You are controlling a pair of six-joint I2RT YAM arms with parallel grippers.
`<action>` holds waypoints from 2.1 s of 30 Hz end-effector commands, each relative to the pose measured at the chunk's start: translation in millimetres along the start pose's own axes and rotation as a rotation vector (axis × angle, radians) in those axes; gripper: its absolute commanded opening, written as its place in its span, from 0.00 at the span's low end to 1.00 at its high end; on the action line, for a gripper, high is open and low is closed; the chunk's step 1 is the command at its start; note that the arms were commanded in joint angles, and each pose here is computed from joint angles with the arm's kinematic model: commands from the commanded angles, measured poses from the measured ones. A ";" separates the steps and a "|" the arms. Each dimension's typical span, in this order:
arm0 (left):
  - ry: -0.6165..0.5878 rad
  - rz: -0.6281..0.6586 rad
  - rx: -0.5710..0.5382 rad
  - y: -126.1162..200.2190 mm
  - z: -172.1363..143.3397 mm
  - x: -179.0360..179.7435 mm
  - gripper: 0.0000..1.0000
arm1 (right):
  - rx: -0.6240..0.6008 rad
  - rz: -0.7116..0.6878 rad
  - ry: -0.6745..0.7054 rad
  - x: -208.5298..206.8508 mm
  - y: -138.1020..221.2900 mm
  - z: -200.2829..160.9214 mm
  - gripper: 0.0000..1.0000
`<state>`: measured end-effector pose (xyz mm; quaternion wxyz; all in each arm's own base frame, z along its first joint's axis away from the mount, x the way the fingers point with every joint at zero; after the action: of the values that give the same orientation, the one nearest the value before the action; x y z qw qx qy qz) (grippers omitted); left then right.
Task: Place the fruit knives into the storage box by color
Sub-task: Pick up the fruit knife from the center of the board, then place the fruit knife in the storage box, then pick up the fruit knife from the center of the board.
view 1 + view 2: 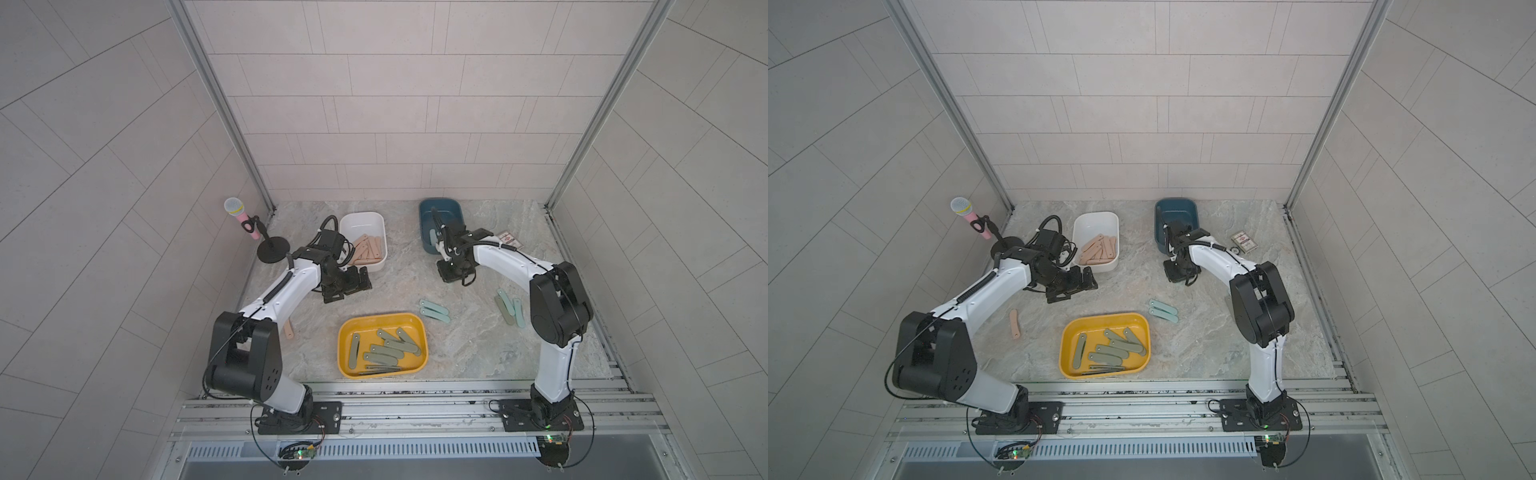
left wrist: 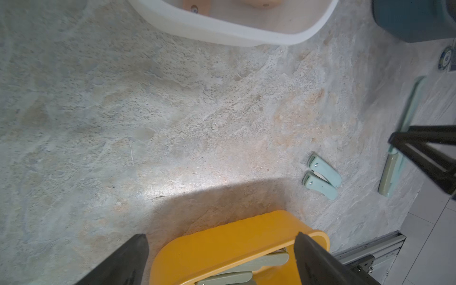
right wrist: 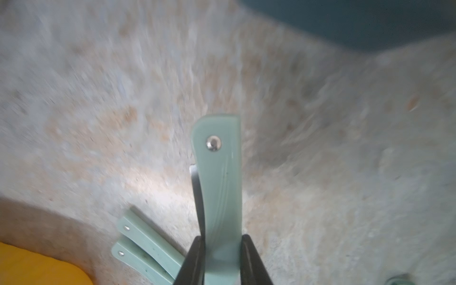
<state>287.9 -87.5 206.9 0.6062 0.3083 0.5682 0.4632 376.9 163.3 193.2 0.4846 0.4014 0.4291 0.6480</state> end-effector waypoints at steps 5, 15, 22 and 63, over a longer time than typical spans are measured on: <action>-0.025 -0.065 -0.055 5.1 43.4 -26.7 1.00 | -0.133 -0.013 -0.092 -31.4 11.3 77.2 0.15; -0.020 -0.048 0.002 -7.8 43.7 -22.7 1.00 | -0.103 0.039 -0.106 -58.1 -31.5 129.5 0.24; -0.033 -0.041 -0.013 7.2 29.5 -21.5 1.00 | -0.182 0.073 -0.063 -52.9 19.2 119.1 0.47; -0.051 -0.076 0.109 10.5 -46.7 1.5 1.00 | 0.144 0.021 0.299 51.1 -56.0 -78.4 0.45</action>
<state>238.1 -87.2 204.4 0.6123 0.3274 0.5938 0.4065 307.1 210.5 129.6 0.3827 0.3396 0.5201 0.6839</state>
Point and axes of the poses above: each gripper's point midway between its finger pads, its own y axis back along the fingers, its own x axis along the line the jaws close on, z = x × y, the point moved 10 cm from there along y, back along the fingers, and after that the axes turned 3 degrees about -y, right-handed, at the moved point
